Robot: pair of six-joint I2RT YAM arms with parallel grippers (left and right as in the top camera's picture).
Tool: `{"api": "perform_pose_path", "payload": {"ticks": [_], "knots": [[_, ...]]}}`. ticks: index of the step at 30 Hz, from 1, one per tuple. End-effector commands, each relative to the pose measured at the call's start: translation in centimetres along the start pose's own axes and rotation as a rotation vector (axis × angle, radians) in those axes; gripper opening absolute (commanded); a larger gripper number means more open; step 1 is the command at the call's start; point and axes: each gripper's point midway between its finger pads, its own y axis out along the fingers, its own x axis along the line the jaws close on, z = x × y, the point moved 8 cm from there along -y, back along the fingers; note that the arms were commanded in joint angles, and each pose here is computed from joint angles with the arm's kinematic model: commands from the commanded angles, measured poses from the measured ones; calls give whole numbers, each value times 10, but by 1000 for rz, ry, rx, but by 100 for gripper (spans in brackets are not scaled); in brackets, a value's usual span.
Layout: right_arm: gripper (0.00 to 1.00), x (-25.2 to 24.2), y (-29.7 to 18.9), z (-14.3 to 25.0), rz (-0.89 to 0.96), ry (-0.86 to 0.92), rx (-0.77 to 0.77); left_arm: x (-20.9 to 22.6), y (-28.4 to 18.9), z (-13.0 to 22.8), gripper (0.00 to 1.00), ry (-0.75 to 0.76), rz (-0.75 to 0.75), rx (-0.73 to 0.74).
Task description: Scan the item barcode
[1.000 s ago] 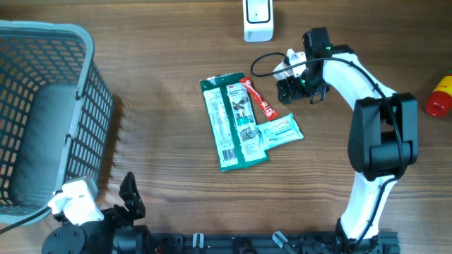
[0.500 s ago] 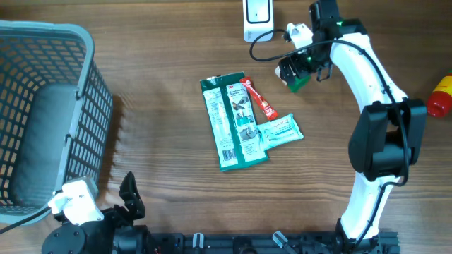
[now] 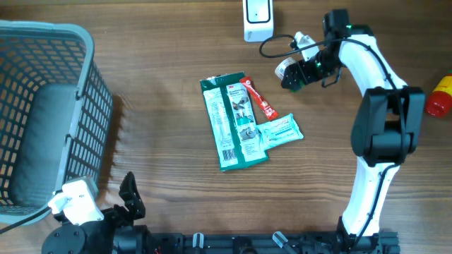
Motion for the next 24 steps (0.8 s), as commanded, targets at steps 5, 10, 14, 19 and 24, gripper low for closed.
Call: {"api": "perform_pose_path", "payload": {"ticks": [5, 10, 14, 19, 24], "knots": [[90, -2, 14, 3, -47, -28, 16, -1, -1, 0, 100, -4, 13, -4], [87, -2, 14, 0, -55, -33, -3, -1, -1, 0, 100, -4, 13, -4], [87, -5, 23, 1, -60, -29, 0, -1, -1, 0, 100, -4, 13, -4], [72, -10, 38, 10, -76, 21, 51, -1, -1, 0, 100, -4, 13, -4], [63, -8, 43, 17, -95, 77, 95, -1, -1, 0, 100, -4, 13, -4]]}}
